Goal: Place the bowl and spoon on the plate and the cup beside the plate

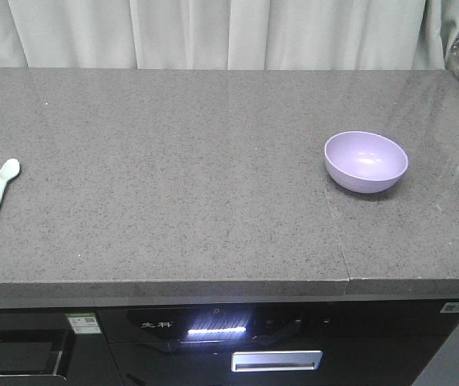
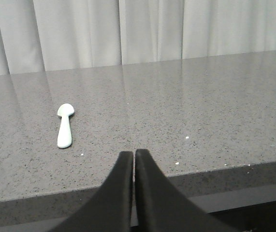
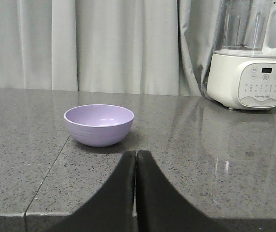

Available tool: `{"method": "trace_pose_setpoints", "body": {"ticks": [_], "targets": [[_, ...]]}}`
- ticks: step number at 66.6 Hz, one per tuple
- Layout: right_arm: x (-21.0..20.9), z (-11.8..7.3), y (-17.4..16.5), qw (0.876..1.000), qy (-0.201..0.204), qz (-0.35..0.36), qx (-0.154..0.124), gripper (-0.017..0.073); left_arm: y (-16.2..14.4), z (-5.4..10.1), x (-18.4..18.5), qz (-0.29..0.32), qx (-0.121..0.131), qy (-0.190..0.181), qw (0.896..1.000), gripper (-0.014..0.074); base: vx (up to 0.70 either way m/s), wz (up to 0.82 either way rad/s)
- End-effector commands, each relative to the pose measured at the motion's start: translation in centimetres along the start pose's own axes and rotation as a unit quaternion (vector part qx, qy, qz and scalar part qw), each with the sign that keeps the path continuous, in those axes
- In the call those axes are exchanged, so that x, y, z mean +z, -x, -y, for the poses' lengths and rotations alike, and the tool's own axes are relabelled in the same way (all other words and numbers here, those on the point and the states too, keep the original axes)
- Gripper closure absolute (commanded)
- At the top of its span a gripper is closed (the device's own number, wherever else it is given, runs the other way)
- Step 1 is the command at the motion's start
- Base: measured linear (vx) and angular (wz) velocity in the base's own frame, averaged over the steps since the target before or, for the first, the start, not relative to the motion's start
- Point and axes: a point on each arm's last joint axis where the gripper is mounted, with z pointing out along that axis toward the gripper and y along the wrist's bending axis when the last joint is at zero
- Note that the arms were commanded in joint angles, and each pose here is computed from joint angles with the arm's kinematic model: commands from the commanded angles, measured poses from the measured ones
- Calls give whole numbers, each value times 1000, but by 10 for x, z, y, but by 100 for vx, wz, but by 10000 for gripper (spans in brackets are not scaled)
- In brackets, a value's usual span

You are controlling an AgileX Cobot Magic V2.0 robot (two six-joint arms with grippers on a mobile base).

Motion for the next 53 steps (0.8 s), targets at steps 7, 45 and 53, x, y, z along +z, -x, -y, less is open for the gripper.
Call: {"method": "trace_pose_setpoints", "body": {"ticks": [7, 45, 53], "targets": [[-1, 1, 2, 999, -11, 33, -4, 564, -2, -1, 0, 31, -9, 2, 999, 599, 3, 0], [-1, 1, 2, 999, -11, 33, -4, 564, -2, -1, 0, 31, -9, 2, 999, 599, 4, 0], [-1, 1, 2, 999, -11, 33, -4, 564, -2, -1, 0, 31, -9, 2, 999, 599, 5, 1]]}}
